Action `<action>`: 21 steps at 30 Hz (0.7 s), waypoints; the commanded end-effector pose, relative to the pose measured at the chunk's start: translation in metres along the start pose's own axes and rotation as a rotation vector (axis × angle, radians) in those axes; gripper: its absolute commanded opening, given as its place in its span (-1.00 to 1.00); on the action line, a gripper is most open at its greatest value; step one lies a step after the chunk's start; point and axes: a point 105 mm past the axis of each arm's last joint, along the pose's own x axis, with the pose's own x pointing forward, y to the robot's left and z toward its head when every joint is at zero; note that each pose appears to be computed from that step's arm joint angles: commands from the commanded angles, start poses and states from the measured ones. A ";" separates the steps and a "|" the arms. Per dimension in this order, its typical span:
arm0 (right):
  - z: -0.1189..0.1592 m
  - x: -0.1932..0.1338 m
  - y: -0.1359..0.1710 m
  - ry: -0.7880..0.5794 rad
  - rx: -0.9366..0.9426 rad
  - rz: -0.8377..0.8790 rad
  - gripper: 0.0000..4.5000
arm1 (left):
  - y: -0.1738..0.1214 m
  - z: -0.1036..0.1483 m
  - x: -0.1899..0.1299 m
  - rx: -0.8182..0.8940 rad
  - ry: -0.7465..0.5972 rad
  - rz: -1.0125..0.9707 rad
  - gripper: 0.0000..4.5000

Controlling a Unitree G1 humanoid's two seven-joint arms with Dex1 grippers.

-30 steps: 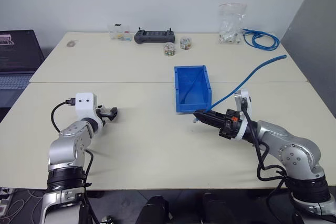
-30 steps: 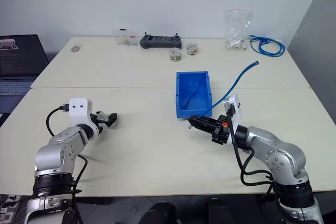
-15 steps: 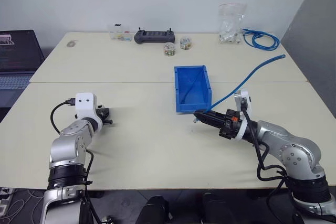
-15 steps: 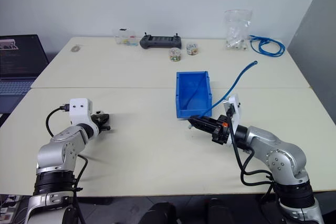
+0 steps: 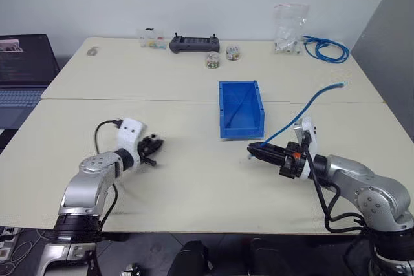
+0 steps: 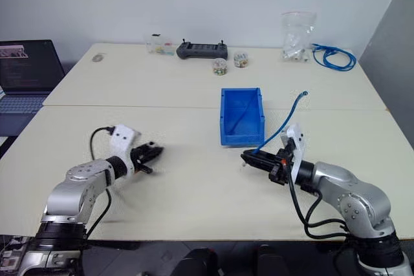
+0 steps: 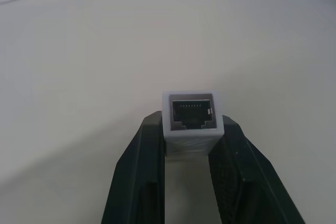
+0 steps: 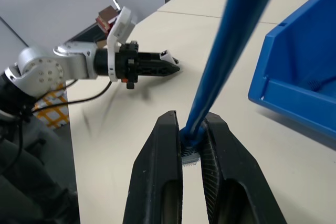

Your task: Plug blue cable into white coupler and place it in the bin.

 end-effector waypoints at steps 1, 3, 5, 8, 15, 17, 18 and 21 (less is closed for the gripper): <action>0.002 -0.006 0.009 0.007 -0.104 0.022 -0.92 | -0.042 0.020 0.003 0.168 -0.045 -0.286 -0.65; -0.005 -0.007 0.011 0.034 -0.133 0.027 -0.92 | -0.056 0.018 0.006 0.225 -0.026 -0.391 -0.65; -0.010 -0.008 0.012 0.049 -0.153 0.031 -0.92 | -0.070 0.011 0.011 0.353 0.012 -0.496 -0.65; -0.014 -0.006 0.014 0.054 -0.174 0.038 -0.92 | -0.080 0.005 0.016 0.449 0.024 -0.572 -0.65; -0.021 0.005 0.016 0.085 -0.250 0.078 -0.92 | -0.096 -0.003 0.028 0.522 0.031 -0.700 -0.65; -0.021 0.010 0.016 0.084 -0.270 0.090 -0.92 | -0.097 -0.007 0.030 0.520 0.044 -0.721 -0.65; -0.020 0.013 0.015 0.082 -0.279 0.096 -0.92 | -0.097 -0.010 0.030 0.520 0.052 -0.729 -0.65; -0.018 0.024 0.013 0.077 -0.314 0.116 -0.92 | -0.097 -0.014 0.031 0.513 0.064 -0.737 -0.65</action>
